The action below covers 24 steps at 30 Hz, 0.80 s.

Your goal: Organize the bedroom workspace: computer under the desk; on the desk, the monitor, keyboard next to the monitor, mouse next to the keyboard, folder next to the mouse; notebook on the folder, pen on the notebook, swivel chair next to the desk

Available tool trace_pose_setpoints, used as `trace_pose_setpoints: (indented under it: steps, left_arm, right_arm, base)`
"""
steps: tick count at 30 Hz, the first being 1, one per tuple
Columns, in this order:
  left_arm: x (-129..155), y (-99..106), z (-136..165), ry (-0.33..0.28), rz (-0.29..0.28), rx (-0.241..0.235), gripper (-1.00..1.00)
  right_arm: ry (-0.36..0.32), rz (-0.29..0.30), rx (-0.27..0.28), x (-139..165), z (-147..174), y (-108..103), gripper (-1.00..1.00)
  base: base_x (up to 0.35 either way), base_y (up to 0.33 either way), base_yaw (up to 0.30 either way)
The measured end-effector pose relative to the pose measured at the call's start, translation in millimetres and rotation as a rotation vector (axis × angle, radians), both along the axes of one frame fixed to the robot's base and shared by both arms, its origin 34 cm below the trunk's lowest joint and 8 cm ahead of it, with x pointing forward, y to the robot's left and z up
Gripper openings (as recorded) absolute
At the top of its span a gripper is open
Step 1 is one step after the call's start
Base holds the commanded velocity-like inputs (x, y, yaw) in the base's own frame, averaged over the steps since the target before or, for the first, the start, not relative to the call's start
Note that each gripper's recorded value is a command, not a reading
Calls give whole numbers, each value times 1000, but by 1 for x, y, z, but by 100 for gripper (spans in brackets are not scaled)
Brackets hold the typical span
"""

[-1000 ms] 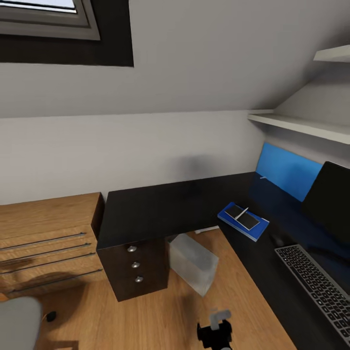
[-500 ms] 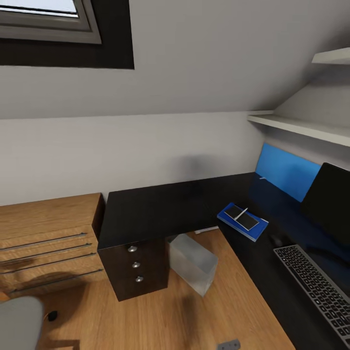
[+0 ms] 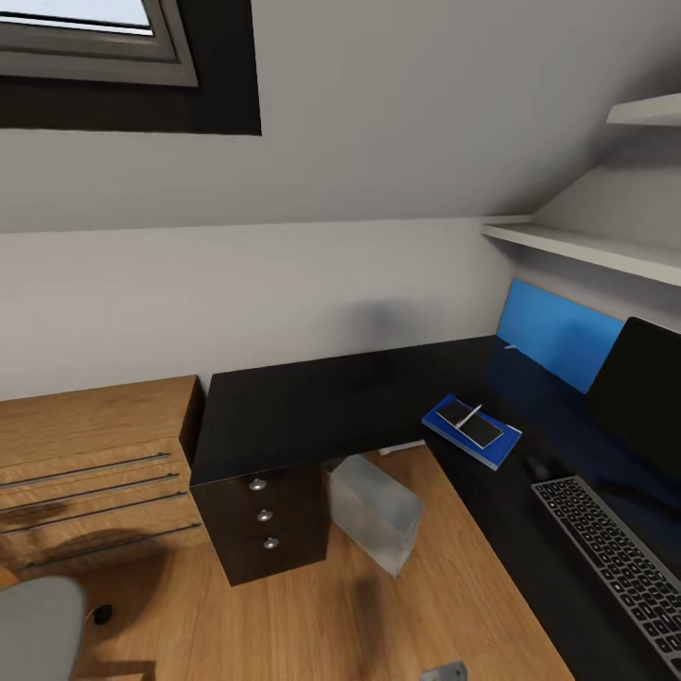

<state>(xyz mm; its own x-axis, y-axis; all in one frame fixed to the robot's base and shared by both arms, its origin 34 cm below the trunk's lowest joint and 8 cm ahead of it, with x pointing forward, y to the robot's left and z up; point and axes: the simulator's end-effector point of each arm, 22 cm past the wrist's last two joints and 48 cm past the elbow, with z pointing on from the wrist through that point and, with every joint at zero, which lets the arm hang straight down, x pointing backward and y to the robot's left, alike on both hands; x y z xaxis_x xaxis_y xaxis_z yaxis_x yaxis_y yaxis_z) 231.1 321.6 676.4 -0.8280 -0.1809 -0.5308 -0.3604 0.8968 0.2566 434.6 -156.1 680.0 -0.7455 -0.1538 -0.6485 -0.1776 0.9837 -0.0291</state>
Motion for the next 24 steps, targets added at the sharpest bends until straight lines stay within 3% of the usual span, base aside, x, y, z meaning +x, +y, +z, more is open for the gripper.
trace_pose_setpoints:
  steps: [3,5,10,14,24]
  left_arm:
    - [-10,1,-4,33,-6,-2,100]
    - [-31,-5,-16,123,-22,-39,100]
    - [-53,-16,-29,214,3,-124,100]
    - [-56,-18,-32,233,26,-159,100]
    - [-51,-18,-33,226,38,-174,100]
  right_arm:
    - [-22,-2,7,3,3,1,100]
    - [-47,-7,12,6,7,1,100]
    - [-74,-15,14,9,11,0,100]
    - [-99,-39,-3,13,14,-6,100]
    - [-174,-111,-53,20,27,-25,100]
  base:
    - [0,0,24]
    - [0,0,146]
    - [0,0,218]
    - [0,0,258]
    - [0,0,176]
